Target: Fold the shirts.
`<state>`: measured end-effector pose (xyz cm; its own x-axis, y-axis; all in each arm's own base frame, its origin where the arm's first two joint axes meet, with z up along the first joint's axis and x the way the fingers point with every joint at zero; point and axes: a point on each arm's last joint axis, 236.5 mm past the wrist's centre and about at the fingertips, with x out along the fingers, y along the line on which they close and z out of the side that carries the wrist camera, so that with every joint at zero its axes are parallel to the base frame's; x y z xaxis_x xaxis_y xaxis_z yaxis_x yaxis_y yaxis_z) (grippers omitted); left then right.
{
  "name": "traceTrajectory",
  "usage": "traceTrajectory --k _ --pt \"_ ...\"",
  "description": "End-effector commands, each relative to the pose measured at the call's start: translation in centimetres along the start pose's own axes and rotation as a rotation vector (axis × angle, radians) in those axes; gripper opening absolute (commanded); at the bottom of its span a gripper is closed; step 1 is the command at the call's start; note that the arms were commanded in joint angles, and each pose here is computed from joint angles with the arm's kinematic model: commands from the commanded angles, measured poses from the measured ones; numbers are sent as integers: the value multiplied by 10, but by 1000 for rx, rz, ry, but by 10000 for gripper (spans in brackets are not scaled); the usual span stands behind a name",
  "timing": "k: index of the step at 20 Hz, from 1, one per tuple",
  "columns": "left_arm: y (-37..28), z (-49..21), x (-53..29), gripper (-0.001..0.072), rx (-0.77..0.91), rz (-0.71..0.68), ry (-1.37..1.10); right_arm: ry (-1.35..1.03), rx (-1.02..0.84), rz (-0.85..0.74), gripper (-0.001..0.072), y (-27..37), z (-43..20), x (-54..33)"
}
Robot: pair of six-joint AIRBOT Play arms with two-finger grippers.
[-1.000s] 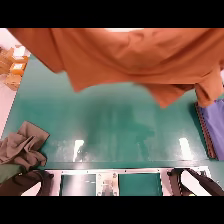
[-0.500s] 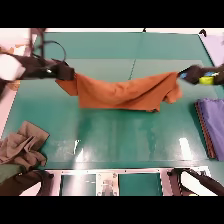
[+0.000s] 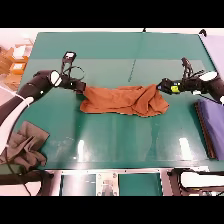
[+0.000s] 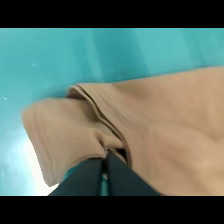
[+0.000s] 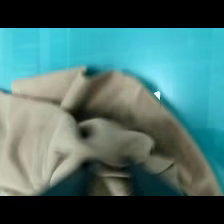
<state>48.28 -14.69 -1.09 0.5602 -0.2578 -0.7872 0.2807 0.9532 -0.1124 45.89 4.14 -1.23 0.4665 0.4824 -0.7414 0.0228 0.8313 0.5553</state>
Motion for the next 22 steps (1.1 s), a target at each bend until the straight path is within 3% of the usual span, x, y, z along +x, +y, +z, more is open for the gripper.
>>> traceTrajectory --k 1,5,8,11,13,19,22 --pt "32 -6 -8 702 -126 15 96 -1 -34 19 420 2 28 -24" --pt "75 -11 -83 706 -240 43 217 -19 33 13 431 -13 34 -98" --pt "82 -59 -104 706 -329 28 356 11 137 2 431 -33 -11 -116" --pt "36 -106 -83 707 -412 -120 440 41 211 10 431 -38 -66 -102" --pt "-1 -125 -60 706 -466 -216 435 34 257 53 483 -34 -87 -89" --pt "-49 -112 -2 699 -514 -281 286 85 287 159 496 -13 -119 -63" --pt "-58 -132 9 234 -500 -319 361 96 261 159 496 -5 -120 -57"
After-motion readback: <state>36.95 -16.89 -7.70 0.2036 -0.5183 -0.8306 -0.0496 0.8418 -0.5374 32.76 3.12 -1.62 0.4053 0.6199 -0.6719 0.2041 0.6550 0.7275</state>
